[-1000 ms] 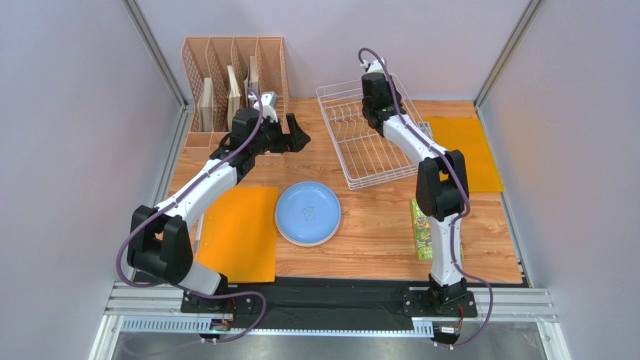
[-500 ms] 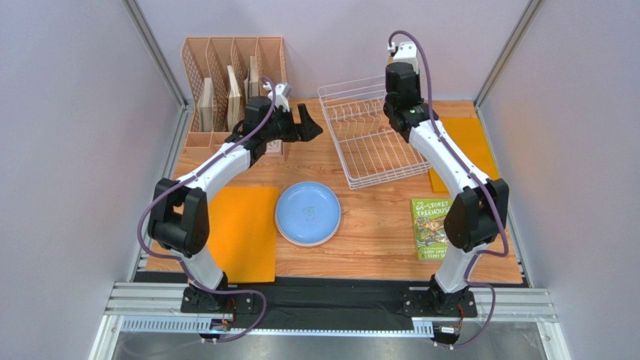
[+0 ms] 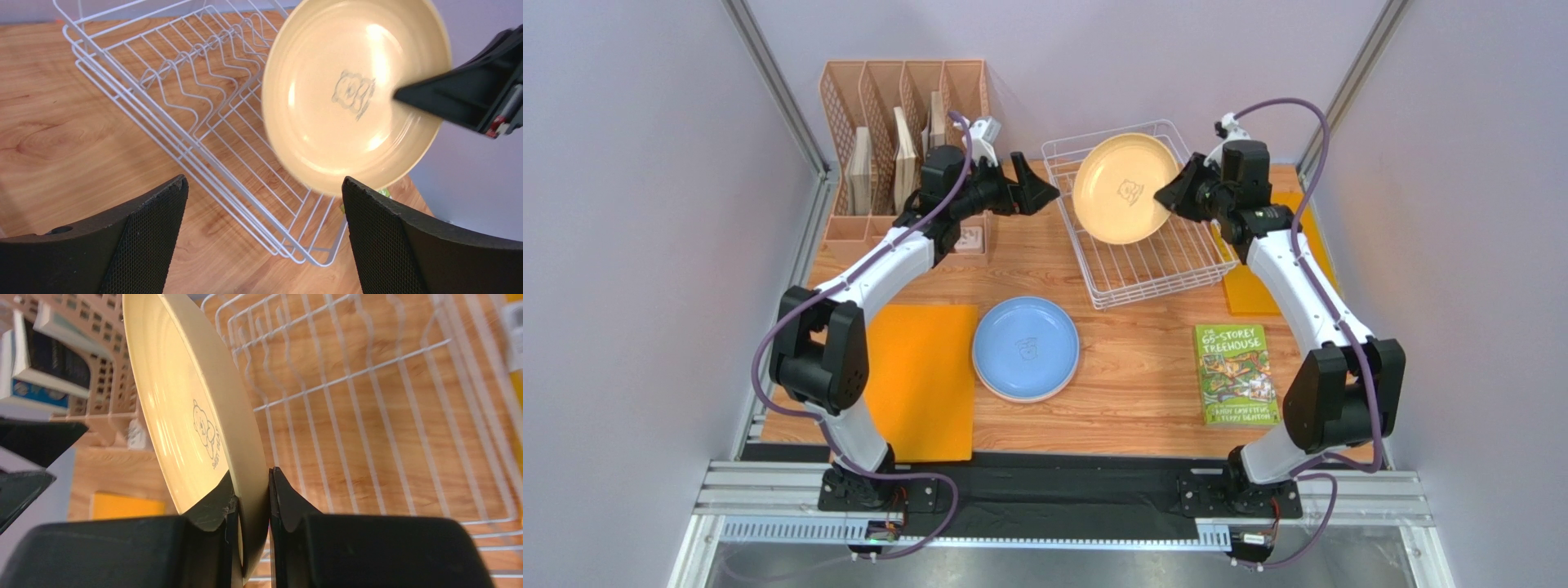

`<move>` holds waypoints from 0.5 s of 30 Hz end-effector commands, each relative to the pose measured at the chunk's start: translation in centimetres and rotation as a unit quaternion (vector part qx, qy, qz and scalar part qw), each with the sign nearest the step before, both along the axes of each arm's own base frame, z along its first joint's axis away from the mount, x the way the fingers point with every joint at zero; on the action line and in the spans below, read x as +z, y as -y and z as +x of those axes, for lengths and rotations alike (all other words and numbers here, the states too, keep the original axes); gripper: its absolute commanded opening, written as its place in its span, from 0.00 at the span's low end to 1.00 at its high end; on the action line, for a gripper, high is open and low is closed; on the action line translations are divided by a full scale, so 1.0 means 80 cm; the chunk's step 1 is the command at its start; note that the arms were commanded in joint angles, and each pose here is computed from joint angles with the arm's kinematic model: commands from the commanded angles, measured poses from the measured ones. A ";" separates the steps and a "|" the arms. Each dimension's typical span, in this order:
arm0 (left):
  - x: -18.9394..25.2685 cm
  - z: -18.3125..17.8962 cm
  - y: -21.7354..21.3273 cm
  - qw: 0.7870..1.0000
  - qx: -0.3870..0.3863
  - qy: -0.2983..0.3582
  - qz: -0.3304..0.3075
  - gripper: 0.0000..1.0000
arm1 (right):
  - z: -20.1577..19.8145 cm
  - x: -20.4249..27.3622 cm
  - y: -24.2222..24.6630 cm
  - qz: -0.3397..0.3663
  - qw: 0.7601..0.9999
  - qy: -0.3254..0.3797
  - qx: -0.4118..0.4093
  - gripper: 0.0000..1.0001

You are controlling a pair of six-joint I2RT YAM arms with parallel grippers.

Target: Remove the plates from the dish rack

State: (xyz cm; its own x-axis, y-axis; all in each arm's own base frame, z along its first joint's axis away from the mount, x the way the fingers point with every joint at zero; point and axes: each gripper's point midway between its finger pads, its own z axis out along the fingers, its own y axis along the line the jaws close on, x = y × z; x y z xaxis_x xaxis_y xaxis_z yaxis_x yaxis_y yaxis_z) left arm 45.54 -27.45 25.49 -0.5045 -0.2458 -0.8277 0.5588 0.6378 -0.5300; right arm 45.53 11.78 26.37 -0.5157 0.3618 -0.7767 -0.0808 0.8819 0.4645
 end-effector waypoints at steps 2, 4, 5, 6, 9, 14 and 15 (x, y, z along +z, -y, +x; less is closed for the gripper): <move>0.025 0.002 0.016 0.998 -0.024 0.032 -0.038 1.00 | -0.024 0.034 -0.067 0.136 0.985 0.013 0.106 0.00; 0.020 0.002 0.017 0.999 -0.025 0.026 -0.040 0.99 | -0.030 0.032 -0.077 0.156 0.980 0.009 0.124 0.00; 0.018 0.002 0.017 0.999 -0.026 0.024 -0.041 0.98 | -0.033 0.029 -0.079 0.168 0.978 0.009 0.124 0.00; 0.013 0.002 0.016 0.999 -0.023 0.020 -0.039 0.98 | -0.034 0.028 -0.080 0.173 0.977 0.009 0.127 0.00; 0.006 0.001 0.012 0.999 -0.013 0.017 -0.036 0.98 | -0.039 0.030 -0.088 0.194 0.971 0.009 0.142 0.00; 0.003 -0.001 0.007 0.999 -0.001 0.020 -0.039 0.71 | -0.046 0.034 -0.097 0.217 0.962 0.009 0.164 0.00; 0.003 -0.001 0.007 0.999 -0.001 0.017 -0.040 0.60 | -0.049 0.033 -0.101 0.227 0.959 0.004 0.171 0.00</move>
